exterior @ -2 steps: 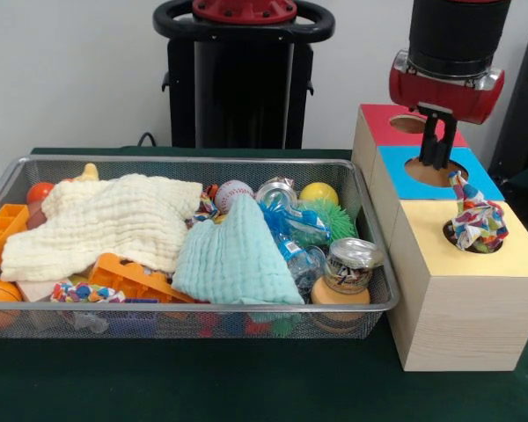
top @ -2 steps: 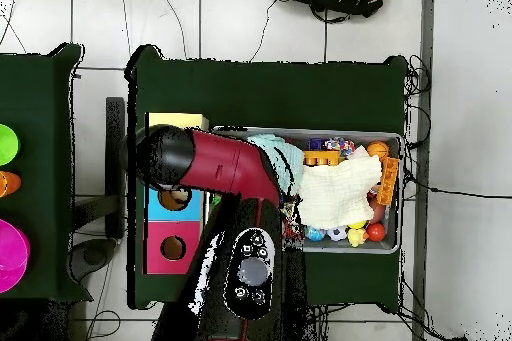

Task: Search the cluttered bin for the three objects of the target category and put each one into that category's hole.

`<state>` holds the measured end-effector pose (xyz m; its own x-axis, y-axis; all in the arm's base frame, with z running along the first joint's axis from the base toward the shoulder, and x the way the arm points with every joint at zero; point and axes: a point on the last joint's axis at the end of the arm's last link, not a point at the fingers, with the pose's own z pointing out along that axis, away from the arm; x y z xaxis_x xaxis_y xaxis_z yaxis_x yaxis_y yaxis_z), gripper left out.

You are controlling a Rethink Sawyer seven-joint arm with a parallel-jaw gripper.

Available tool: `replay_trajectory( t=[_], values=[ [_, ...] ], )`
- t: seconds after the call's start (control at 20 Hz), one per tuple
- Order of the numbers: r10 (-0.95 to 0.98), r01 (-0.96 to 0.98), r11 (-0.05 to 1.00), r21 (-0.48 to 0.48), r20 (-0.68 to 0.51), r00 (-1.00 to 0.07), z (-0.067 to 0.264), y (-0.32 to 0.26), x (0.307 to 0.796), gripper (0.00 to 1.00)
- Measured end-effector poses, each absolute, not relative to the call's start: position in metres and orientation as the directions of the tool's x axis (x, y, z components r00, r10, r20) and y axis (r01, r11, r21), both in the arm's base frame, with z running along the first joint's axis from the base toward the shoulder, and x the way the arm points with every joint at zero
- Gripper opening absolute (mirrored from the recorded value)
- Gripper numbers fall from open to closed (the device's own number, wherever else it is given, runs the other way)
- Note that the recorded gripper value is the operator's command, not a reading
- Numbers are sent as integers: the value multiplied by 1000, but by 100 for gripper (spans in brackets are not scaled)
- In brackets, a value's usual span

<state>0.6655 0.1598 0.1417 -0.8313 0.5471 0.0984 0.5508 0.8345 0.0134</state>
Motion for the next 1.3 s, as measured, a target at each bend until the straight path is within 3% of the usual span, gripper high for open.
replay_trajectory(
  t=[0.75, 1.3],
  values=[
    [546, 540, 838, 80, -84, -834, 110, 167, 683, 0],
    [521, 514, 852, 95, -68, -851, 106, 212, 673, 0]
  ],
)
